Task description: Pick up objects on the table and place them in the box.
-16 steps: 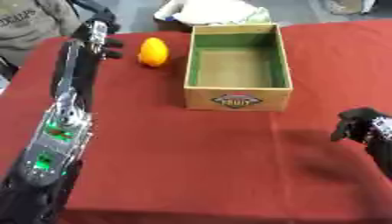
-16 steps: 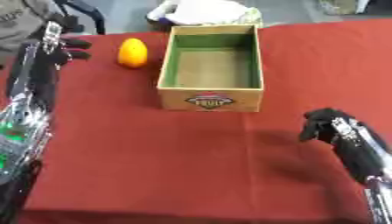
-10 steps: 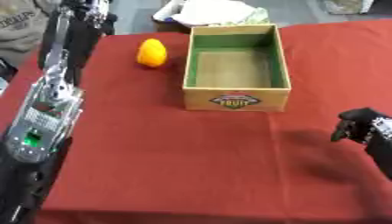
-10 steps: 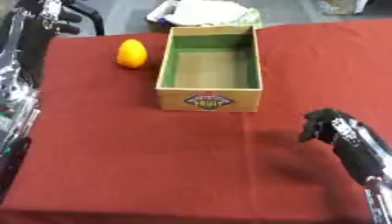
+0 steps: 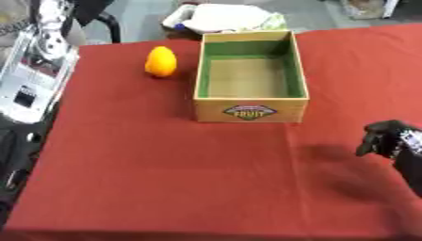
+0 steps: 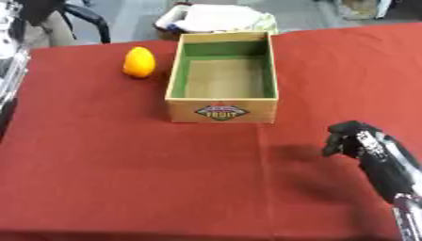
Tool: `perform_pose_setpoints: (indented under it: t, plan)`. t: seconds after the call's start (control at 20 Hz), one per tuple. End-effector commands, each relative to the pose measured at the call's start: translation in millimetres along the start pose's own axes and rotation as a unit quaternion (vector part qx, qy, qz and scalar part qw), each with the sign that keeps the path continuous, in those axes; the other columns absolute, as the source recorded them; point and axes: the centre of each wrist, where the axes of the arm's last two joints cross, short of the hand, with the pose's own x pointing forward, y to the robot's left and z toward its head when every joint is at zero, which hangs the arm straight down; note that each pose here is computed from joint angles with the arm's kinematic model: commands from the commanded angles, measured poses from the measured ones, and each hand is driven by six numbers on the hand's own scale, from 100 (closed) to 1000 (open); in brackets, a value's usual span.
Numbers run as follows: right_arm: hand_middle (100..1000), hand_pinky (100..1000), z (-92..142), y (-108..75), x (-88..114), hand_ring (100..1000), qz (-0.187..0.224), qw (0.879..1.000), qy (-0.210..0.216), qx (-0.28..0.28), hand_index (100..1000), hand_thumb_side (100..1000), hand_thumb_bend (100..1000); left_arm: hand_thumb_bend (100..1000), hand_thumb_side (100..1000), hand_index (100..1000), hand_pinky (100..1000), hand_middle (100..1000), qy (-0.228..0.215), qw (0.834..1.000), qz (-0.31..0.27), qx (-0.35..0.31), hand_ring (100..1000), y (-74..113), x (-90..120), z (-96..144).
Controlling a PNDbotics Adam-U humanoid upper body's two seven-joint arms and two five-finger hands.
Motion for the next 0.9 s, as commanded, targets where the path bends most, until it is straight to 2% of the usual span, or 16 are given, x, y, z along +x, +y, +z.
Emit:
perform_pose_setpoints:
  t: [0.05,0.4,0.8,0.9]
  plan:
    - [518,568,-2,-4.6,8,544,0.012,1.000,-0.008,0.004,683,729,100,100,455,814,664,733,0.024,0.997,-0.071,0.005,690,5.2,-7,-23]
    - [518,568,-3,-3.9,9,544,0.011,1.000,-0.009,0.008,683,730,100,100,364,818,688,737,0.059,0.984,-0.163,-0.033,712,-24.2,-20,-63]
    - [519,569,-7,-2.5,11,544,0.009,1.000,-0.016,0.014,684,732,100,100,235,819,711,742,0.103,0.958,-0.250,-0.091,732,-67.1,-45,-76]
    - [519,569,-7,-2.2,12,544,0.009,1.000,-0.016,0.015,684,733,100,160,244,822,717,747,0.118,0.948,-0.276,-0.103,739,-75.0,-51,-75]
